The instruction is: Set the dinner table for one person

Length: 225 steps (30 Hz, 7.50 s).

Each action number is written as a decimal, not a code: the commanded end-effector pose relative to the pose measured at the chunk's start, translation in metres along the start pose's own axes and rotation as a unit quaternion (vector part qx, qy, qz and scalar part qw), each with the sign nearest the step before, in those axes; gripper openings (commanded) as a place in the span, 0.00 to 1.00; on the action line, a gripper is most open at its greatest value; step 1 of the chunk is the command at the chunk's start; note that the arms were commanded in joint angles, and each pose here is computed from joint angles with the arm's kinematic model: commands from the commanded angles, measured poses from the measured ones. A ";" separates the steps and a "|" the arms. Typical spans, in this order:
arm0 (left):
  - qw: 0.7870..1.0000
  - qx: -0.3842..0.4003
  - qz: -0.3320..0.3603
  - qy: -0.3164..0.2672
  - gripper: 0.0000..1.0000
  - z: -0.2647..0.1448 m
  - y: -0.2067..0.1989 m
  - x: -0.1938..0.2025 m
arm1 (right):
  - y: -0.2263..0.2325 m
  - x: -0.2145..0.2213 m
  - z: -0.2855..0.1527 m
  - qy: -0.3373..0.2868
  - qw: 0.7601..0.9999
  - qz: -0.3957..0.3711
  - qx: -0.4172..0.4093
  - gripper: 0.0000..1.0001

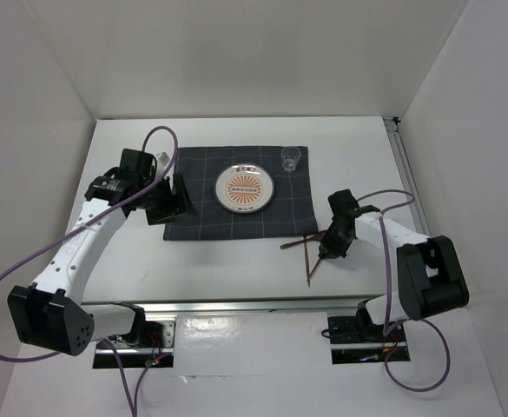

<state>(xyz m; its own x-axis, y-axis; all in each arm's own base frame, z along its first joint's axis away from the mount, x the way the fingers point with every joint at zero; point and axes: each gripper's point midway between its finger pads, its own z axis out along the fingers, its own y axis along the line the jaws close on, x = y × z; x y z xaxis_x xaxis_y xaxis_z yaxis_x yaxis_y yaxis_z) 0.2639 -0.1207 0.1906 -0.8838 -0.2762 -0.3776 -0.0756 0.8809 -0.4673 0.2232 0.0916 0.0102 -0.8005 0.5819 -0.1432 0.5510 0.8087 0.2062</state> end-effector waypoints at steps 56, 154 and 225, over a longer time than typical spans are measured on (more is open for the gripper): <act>0.983 0.040 -0.038 -0.177 0.78 -0.096 -0.042 -0.052 | 0.438 0.056 0.038 0.016 0.921 -0.257 -0.293 0.08; 0.998 0.048 0.010 -0.049 0.75 -0.011 -0.031 -0.037 | 0.173 -0.058 -0.066 -0.103 0.956 -0.262 -0.086 0.00; 0.999 0.019 -0.006 -0.046 0.75 -0.013 -0.017 -0.024 | 0.022 0.043 0.020 0.011 0.987 -0.151 0.045 0.25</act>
<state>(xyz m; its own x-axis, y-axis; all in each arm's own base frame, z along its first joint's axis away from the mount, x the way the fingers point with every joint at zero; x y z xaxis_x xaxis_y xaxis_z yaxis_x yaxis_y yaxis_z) 0.2809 -0.1265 0.2130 -0.8470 -0.3277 -0.4186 -0.0816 0.8582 -0.5068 0.2091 0.1399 0.0076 -0.9582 0.2434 -0.1502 0.2331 0.9689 0.0831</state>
